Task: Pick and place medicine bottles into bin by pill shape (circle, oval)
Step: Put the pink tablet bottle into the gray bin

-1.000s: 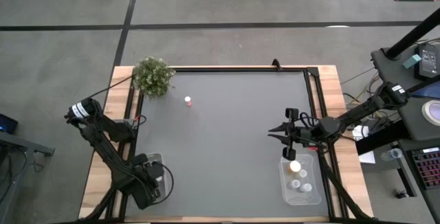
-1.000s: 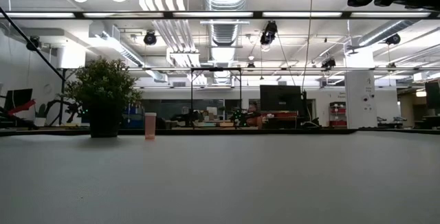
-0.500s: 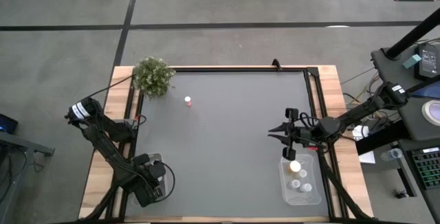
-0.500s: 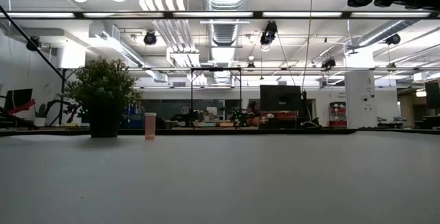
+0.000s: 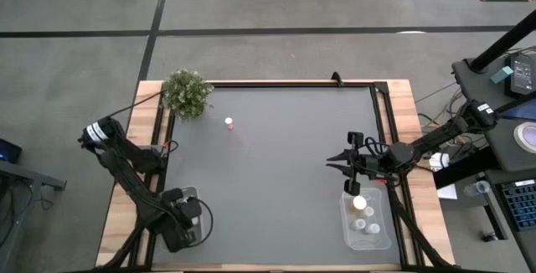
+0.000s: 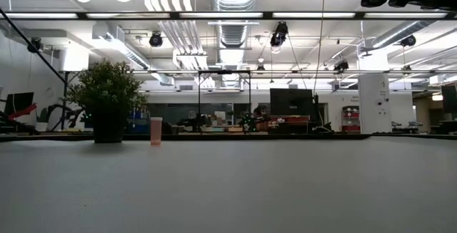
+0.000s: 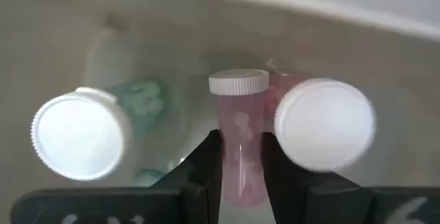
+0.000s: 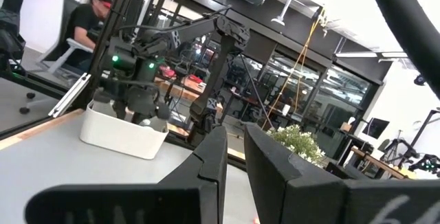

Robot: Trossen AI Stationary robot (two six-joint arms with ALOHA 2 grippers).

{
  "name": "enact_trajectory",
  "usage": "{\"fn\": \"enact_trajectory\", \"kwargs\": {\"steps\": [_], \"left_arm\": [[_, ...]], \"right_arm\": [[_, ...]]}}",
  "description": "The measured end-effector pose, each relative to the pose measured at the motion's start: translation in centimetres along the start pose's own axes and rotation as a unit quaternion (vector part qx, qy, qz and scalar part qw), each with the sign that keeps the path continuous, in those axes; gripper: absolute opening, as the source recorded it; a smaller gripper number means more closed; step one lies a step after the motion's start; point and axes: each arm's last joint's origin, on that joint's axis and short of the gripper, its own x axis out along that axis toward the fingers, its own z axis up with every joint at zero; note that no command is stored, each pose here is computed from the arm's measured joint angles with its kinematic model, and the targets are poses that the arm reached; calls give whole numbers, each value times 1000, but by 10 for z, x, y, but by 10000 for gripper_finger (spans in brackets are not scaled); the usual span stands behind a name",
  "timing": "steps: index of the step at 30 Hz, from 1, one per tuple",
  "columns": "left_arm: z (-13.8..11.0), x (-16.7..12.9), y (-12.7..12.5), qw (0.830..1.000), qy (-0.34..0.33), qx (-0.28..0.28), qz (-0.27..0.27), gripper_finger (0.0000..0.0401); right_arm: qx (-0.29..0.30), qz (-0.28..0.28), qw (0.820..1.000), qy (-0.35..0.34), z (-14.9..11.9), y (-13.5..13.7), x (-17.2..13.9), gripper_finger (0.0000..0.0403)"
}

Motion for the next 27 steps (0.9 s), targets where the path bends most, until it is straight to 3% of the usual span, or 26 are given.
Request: {"fn": "enact_trajectory", "kwargs": {"steps": [11,21,24,27], "left_arm": [[3,-33,15,1000,-4,2,-19,66],[7,-69,32,996,-27,-11,-88,66],[13,-81,36,991,-71,-23,-109,66],[23,-96,39,979,-166,-11,-114,66]], "right_arm": [[0,1,1000,1,0,0,0,43],[-1,1,1000,3,-1,0,0,43],[1,1,1000,3,-1,0,0,43],[1,1,1000,3,-1,0,0,43]]}}
